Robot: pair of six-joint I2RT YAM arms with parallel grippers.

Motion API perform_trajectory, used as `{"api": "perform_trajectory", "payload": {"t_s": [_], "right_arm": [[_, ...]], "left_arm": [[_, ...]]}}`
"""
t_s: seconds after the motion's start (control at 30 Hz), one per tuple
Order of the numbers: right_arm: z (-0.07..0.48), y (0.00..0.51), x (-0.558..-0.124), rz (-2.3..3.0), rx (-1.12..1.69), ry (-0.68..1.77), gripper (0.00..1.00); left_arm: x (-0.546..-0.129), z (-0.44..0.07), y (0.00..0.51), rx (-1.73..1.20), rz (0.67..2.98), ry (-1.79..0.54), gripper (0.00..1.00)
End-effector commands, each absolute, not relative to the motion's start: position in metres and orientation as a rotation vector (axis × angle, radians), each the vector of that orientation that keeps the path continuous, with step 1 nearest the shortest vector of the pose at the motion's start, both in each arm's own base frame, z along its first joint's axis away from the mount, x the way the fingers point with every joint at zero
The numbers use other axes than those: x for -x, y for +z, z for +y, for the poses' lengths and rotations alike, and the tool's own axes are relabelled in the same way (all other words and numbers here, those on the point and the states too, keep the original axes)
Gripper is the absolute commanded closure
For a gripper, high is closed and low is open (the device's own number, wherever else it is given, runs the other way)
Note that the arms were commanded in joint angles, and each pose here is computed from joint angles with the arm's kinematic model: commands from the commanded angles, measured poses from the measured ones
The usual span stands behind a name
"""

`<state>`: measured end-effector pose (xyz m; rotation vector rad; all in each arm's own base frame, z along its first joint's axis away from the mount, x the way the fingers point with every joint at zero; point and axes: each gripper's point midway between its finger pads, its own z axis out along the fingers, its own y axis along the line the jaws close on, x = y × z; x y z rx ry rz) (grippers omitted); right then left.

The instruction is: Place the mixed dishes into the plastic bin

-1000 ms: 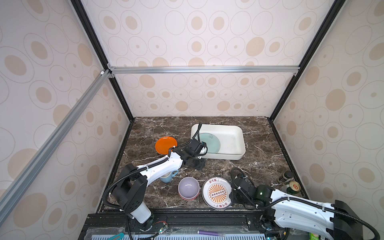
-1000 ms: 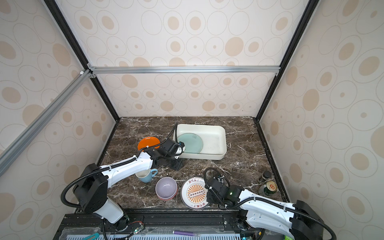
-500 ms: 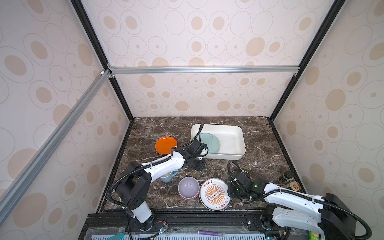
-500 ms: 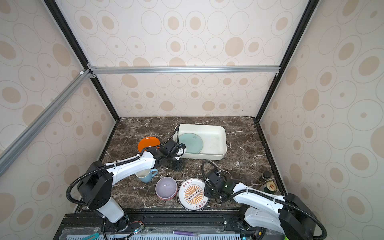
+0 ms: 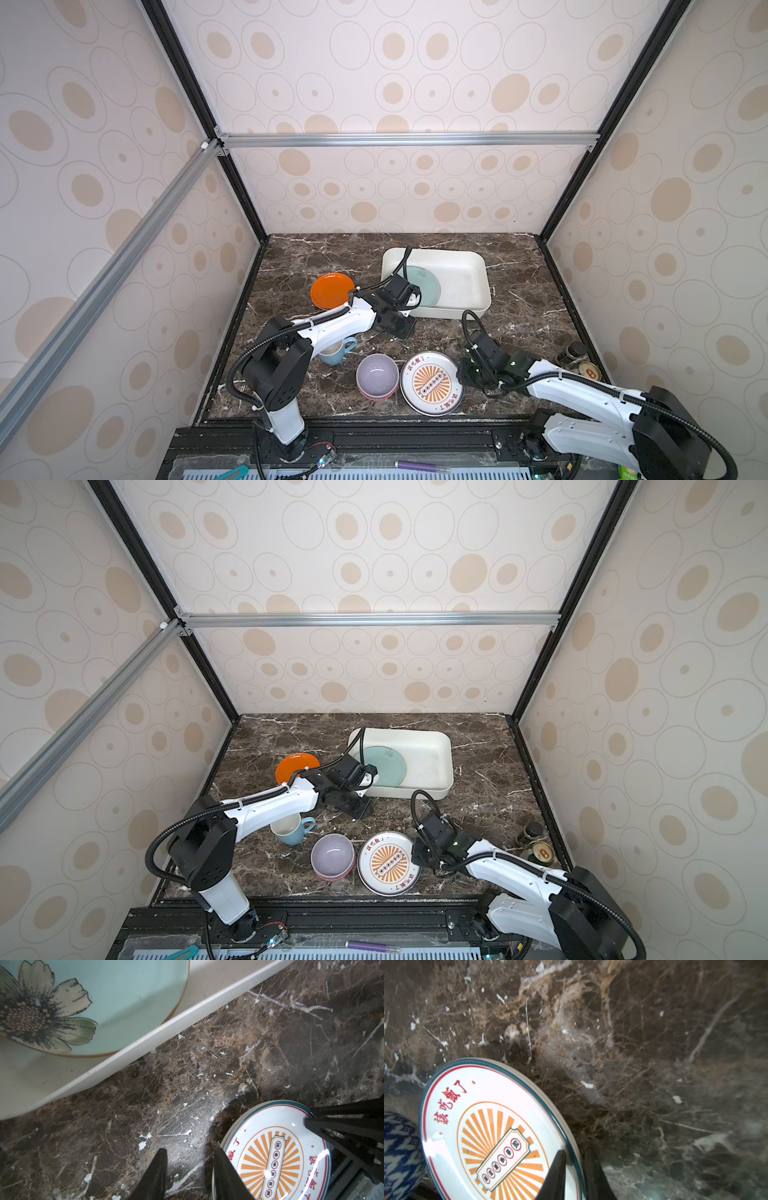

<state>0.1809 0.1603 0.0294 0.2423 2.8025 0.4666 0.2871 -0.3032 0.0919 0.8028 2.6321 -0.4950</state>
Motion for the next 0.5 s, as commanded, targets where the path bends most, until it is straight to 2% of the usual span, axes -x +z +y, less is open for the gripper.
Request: {"api": "perform_trajectory", "payload": {"t_s": [0.0, 0.47], "right_arm": [[0.147, 0.021, -0.183, 2.839, -0.246, 0.372, 0.83], [0.126, 0.04, -0.234, 2.802, -0.224, 0.284, 0.83]], "left_arm": [[-0.292, -0.31, 0.098, -0.856, 2.614, -0.479, 0.63], [-0.303, -0.316, 0.094, -0.86, 2.631, -0.434, 0.63]]}}
